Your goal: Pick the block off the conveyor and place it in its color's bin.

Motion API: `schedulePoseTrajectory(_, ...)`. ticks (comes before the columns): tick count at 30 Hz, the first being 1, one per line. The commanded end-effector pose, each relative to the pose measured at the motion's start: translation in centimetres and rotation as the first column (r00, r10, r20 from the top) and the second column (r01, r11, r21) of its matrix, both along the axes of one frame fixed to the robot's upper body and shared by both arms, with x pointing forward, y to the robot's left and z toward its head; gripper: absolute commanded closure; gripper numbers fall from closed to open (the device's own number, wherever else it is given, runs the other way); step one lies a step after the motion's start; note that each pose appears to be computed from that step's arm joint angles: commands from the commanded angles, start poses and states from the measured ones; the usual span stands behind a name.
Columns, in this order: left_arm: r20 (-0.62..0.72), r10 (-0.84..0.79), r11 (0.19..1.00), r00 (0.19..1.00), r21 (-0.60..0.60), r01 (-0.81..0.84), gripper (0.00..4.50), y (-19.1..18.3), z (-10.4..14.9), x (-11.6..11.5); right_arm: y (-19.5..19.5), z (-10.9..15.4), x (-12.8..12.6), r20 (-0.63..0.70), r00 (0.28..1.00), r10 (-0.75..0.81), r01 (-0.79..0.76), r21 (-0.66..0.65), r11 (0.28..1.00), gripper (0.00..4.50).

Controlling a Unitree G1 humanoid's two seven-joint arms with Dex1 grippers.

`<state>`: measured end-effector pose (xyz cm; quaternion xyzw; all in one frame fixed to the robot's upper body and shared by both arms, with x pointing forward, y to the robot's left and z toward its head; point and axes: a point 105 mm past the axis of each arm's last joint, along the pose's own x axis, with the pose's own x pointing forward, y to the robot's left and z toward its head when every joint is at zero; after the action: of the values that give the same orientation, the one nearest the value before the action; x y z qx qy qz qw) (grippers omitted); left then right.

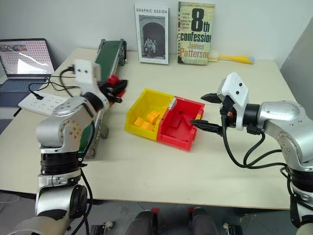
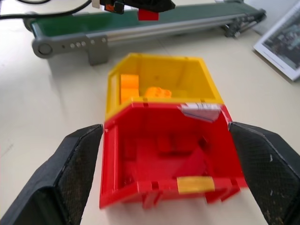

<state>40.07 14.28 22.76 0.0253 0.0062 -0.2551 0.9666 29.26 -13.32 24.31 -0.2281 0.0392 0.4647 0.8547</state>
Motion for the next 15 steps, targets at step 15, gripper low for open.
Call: schedulePoseTrajectory(15,-0.039,-0.634,0.752,0.772,0.203,0.628,1.83,-12.2,-2.6,-2.4,-1.3,0.5,-2.7,0.037,0.990,-0.137,0.137,-0.010,0.991,0.00)
